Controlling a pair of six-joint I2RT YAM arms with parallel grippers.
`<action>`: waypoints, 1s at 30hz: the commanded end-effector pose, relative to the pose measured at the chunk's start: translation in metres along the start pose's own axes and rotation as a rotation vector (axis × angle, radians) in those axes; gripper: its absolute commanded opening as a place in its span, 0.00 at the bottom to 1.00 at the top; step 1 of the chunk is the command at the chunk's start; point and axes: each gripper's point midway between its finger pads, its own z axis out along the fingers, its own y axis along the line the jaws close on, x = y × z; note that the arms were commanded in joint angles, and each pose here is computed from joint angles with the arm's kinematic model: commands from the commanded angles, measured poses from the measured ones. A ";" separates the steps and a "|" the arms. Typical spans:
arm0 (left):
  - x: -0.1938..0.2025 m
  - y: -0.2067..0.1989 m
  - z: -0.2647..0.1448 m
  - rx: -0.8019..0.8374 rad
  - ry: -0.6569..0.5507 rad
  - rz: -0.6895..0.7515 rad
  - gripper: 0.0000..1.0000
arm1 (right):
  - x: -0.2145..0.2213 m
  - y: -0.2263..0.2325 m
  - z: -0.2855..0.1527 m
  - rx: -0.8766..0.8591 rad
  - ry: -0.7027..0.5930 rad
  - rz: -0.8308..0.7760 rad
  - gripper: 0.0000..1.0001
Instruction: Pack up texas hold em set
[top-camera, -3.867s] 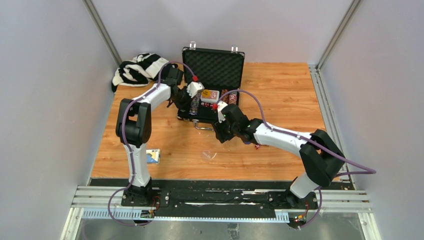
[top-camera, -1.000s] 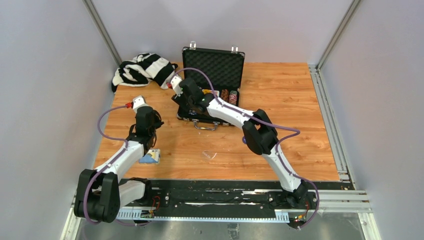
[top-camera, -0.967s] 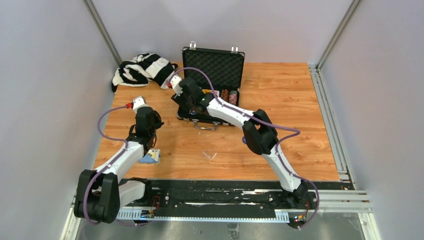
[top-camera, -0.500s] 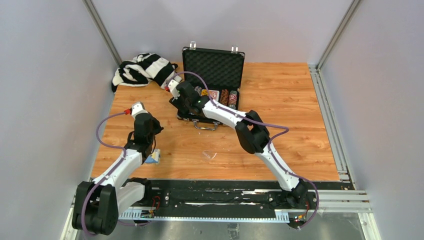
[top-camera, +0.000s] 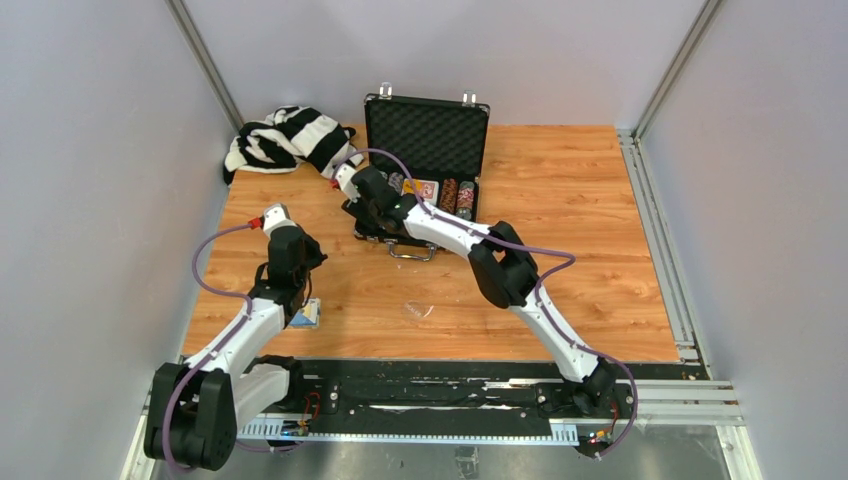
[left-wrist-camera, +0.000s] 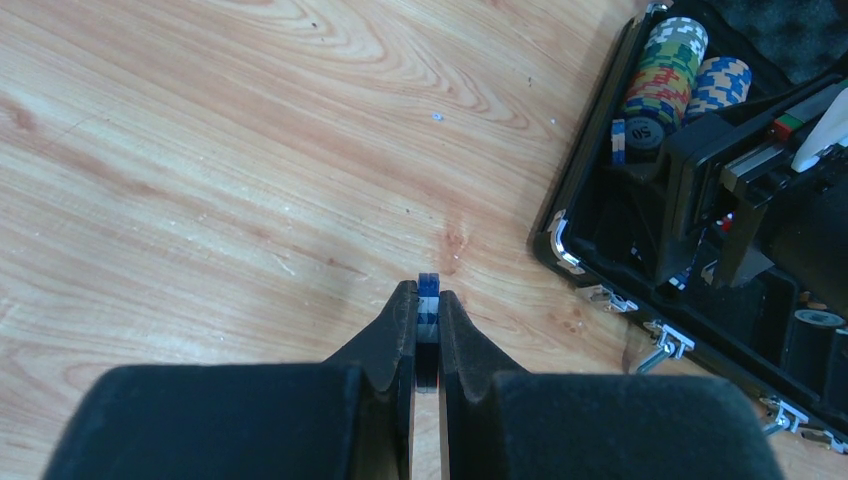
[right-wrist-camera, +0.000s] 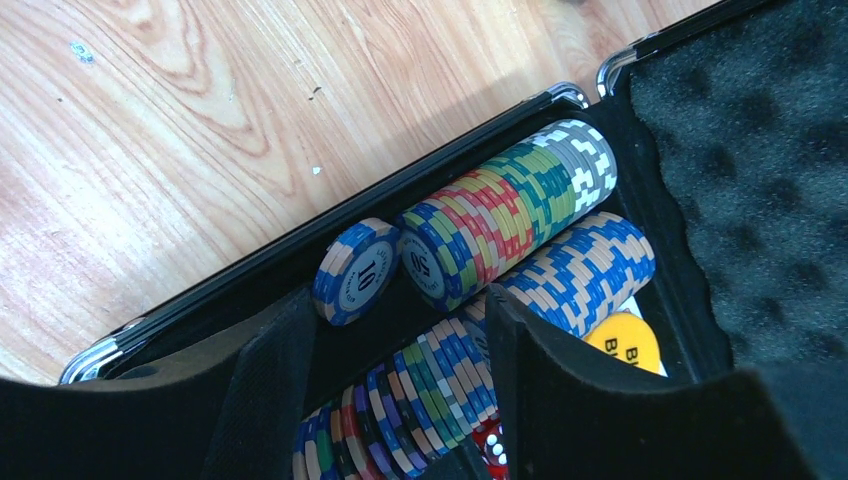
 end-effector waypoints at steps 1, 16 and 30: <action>0.001 -0.001 0.002 0.008 0.002 0.000 0.00 | -0.007 -0.015 -0.005 0.089 0.002 -0.066 0.62; 0.009 -0.009 0.006 0.048 0.035 -0.005 0.00 | -0.009 -0.061 -0.007 0.168 -0.005 -0.007 0.61; 0.016 -0.033 0.008 0.187 0.070 0.031 0.00 | 0.004 -0.086 -0.006 0.185 0.004 0.049 0.61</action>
